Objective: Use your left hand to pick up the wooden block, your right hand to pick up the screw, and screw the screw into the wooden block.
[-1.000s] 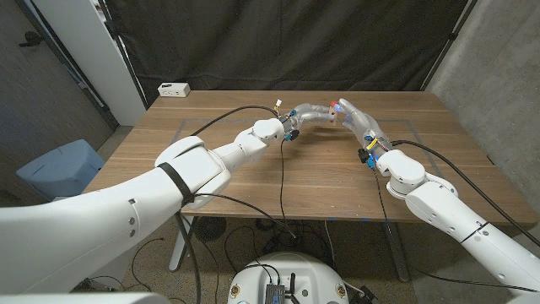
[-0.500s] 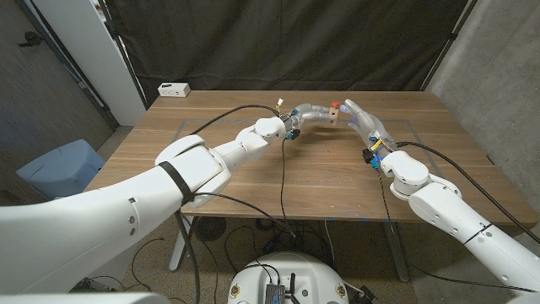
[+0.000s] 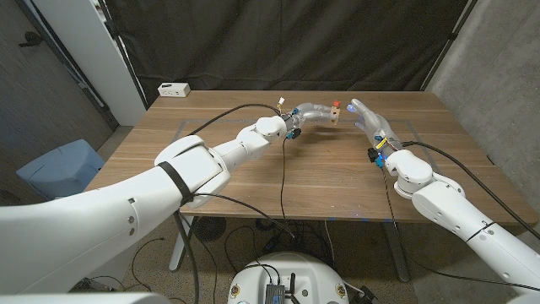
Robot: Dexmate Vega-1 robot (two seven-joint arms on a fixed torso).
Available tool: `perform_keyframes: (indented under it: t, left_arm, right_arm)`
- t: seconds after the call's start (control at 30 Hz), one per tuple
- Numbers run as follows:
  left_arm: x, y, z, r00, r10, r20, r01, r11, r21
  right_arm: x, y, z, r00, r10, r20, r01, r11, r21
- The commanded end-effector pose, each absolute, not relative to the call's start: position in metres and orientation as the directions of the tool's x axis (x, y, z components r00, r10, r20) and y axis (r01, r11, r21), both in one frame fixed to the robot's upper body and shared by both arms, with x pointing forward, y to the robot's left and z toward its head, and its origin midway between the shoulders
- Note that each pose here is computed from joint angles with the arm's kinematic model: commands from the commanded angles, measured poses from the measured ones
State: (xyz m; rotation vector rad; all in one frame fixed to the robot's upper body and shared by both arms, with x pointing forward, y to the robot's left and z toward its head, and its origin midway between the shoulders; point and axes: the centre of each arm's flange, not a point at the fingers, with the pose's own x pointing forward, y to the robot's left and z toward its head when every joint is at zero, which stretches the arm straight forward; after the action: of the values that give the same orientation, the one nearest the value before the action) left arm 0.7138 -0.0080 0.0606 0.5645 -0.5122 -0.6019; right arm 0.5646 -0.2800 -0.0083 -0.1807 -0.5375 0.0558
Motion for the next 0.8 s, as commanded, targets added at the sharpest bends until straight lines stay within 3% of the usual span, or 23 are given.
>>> perform_keyframes:
  t: [0.03,0.8]
  left_arm:
    - [0.712,-0.010,0.063,0.704,-0.654,0.278,0.378,0.676,0.633]
    - [0.710,-0.014,0.063,0.696,-0.662,0.277,0.381,0.668,0.640]
  right_arm:
    - [0.573,-0.289,-0.001,0.855,0.087,0.511,0.009,0.983,-0.183]
    - [0.588,-0.281,0.007,0.845,0.142,0.516,-0.046,0.980,-0.193]
